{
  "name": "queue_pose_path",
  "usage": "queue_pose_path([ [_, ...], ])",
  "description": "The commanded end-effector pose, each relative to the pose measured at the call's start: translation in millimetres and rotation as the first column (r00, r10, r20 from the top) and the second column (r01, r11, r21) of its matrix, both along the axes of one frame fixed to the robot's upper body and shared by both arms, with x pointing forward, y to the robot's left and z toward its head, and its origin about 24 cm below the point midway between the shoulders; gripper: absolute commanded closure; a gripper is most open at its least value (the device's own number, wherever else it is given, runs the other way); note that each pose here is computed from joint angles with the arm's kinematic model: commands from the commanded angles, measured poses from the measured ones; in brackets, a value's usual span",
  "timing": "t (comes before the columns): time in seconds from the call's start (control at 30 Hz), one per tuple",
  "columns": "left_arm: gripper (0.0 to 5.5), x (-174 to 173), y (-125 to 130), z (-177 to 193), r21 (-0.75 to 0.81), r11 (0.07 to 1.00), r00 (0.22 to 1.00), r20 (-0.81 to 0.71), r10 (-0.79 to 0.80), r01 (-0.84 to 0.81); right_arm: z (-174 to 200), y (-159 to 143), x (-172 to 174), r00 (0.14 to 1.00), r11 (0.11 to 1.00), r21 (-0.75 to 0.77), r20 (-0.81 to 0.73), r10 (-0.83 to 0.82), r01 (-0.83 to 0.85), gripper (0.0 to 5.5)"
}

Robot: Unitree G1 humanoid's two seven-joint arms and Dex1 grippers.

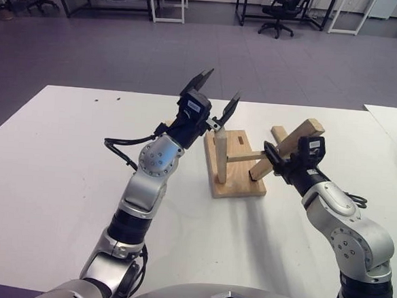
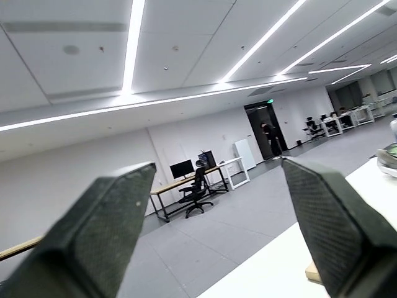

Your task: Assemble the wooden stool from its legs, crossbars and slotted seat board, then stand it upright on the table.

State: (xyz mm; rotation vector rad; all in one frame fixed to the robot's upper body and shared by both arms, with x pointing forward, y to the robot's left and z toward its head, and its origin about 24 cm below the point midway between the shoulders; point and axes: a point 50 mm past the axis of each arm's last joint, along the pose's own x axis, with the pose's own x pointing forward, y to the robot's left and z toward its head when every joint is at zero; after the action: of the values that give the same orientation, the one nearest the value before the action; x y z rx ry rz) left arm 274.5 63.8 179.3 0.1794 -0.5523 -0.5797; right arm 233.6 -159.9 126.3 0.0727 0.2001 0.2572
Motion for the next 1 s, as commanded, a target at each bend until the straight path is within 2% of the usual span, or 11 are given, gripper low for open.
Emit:
queue_pose_path([
  [0.03,1.75,-6,-25,-35,0.079,0.994,0.986,-0.151,-0.068,0.081,-35,12,-9,0.97,0.994,-0.018,-0.221,0.105,-0.112,1.57],
  [0.07,1.75,-7,-24,-34,0.075,0.994,0.986,-0.15,-0.066,0.078,-43,7,-11,0.961,0.994,-0.05,-0.263,0.085,-0.101,1.35],
  [0.17,1.75,-7,-22,-32,0.069,0.995,0.988,-0.14,-0.059,0.069,-51,10,-15,0.946,0.985,-0.079,-0.3,0.121,-0.151,1.3],
  [0.23,1.75,-6,-22,-30,0.065,0.996,0.989,-0.134,-0.056,0.065,-33,22,-13,0.96,0.973,-0.072,-0.193,0.204,-0.221,1.3],
  [0.33,1.75,-5,-24,-31,0.056,0.997,0.989,-0.139,-0.047,0.055,-8,41,-17,0.935,0.936,-0.037,-0.063,0.348,-0.351,1.3],
  [0.63,1.75,-6,-26,-33,0.051,0.997,0.989,-0.141,-0.047,0.055,-8,45,-24,0.891,0.89,-0.042,-0.052,0.451,-0.453,1.3],
  [0.7,1.75,-9,-23,-31,0.046,0.997,0.989,-0.133,-0.059,0.066,0,38,-20,0.906,0.906,-0.025,0.011,0.423,-0.423,1.3],
  [0.77,1.75,-9,-7,-16,0.008,0.998,0.993,-0.1,-0.065,0.066,26,22,-13,0.915,0.924,0.043,0.163,0.369,-0.38,1.3],
  [0.83,1.75,-2,14,15,-0.002,1.0,1.0,-0.008,-0.027,0.027,53,0,-8,0.9,0.929,0.088,0.296,0.32,-0.359,1.3],
  [0.93,1.75,7,36,72,-0.035,0.999,0.991,0.134,-0.003,0.008,97,-23,-11,0.815,0.886,0.124,0.465,0.345,-0.446,1.3],
  [1.0,1.75,7,39,96,-0.022,0.999,0.982,0.183,-0.037,0.042,125,-30,-11,0.749,0.849,0.124,0.546,0.375,-0.514,1.3],
])
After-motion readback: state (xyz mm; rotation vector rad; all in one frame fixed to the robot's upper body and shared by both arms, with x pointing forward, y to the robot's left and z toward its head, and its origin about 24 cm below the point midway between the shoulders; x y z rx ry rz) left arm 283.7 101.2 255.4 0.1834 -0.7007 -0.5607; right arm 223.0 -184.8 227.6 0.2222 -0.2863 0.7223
